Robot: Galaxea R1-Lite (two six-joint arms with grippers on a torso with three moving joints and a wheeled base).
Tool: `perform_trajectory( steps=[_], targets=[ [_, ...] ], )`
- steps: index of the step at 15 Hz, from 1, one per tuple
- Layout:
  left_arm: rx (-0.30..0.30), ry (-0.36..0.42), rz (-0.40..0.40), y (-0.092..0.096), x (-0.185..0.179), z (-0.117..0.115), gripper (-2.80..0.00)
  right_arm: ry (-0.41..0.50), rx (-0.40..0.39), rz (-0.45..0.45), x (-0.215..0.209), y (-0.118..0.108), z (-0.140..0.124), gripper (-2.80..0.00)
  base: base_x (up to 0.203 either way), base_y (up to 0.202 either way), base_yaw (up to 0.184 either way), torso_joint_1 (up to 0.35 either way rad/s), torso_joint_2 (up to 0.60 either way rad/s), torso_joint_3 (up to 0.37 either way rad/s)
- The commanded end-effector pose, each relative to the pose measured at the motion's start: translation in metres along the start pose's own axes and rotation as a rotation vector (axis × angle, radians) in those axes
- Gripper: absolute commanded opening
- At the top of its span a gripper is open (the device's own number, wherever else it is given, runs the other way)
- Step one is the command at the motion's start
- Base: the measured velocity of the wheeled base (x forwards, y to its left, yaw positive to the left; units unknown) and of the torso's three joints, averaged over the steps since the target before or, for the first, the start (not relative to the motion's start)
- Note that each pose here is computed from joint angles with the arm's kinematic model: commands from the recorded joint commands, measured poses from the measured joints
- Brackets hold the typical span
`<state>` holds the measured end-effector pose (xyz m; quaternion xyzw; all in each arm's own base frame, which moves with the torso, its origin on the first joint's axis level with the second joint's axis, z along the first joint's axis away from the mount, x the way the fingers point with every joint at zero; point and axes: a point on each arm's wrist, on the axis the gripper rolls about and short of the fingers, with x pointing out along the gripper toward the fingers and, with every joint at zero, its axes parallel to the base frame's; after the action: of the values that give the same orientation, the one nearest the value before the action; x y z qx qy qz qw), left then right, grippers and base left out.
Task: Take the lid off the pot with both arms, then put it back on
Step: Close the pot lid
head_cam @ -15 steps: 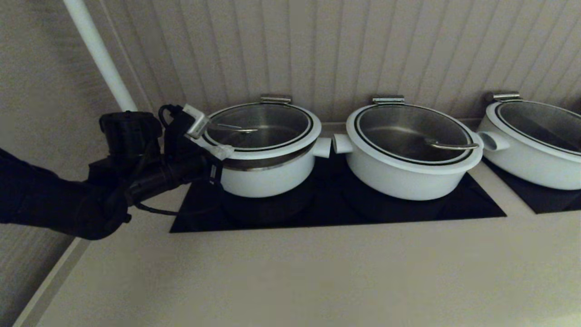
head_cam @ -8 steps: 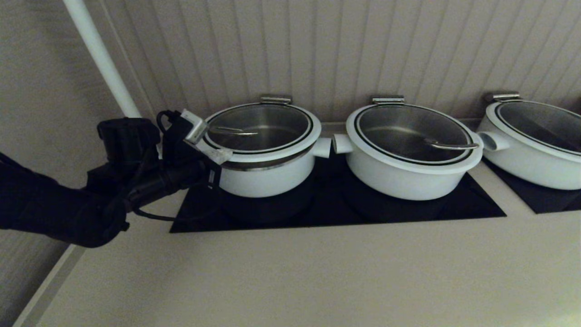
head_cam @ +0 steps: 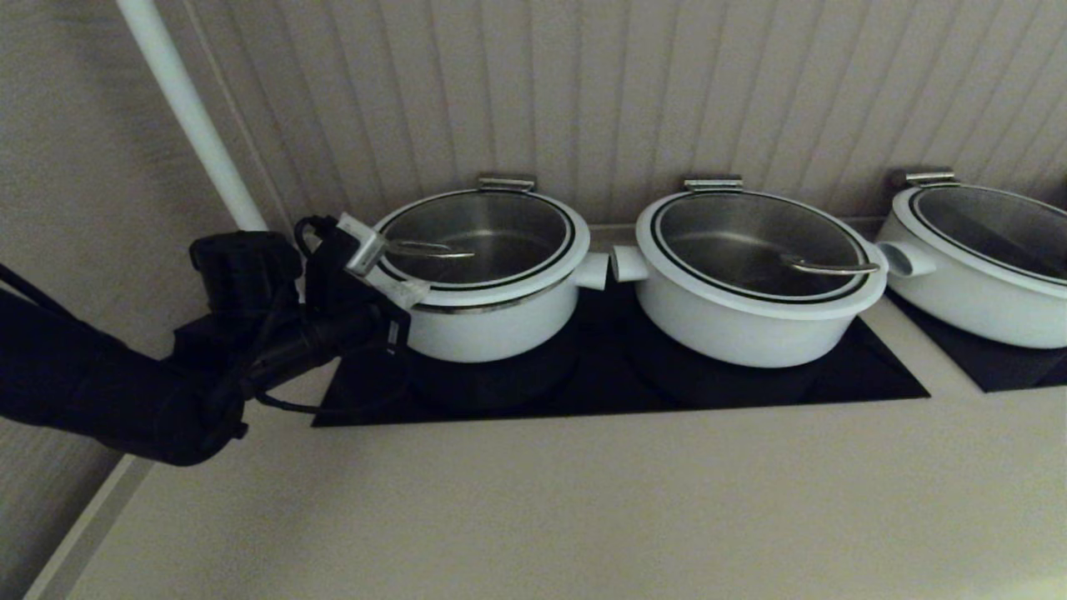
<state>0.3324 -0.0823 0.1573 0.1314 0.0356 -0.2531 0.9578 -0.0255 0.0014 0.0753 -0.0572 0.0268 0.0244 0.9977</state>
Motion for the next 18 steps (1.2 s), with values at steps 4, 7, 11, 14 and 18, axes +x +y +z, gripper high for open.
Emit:
perform_trajectory(
  steps=[4,7,11,14,18],
  targets=[
    [0.000,0.011,-0.005,-0.001,0.003,-0.005,-2.80,0.000,0.000,0.001,0.000,0.000,0.000,-2.80,0.000,0.000,0.000,0.000,0.00,0.000],
    [-0.003,0.020,-0.006,-0.001,0.004,-0.008,-2.80,0.000,-0.002,0.001,0.000,0.000,0.000,-2.80,0.000,0.000,0.000,0.000,0.00,0.000],
    [0.002,0.000,0.008,-0.002,0.006,-0.015,-2.80,0.000,-0.001,0.001,0.000,0.000,0.000,-2.80,0.000,0.000,0.000,0.000,0.00,0.000],
    [-0.002,0.006,0.020,-0.005,0.001,-0.023,-2.80,0.000,-0.002,0.000,0.000,0.000,0.000,-2.80,0.000,0.000,0.000,0.000,0.00,0.000],
    [-0.002,0.005,0.020,-0.006,-0.001,-0.022,-2.80,-0.001,-0.001,0.000,0.000,0.000,0.000,-2.80,0.000,0.000,0.000,0.000,0.00,0.000]
  ],
)
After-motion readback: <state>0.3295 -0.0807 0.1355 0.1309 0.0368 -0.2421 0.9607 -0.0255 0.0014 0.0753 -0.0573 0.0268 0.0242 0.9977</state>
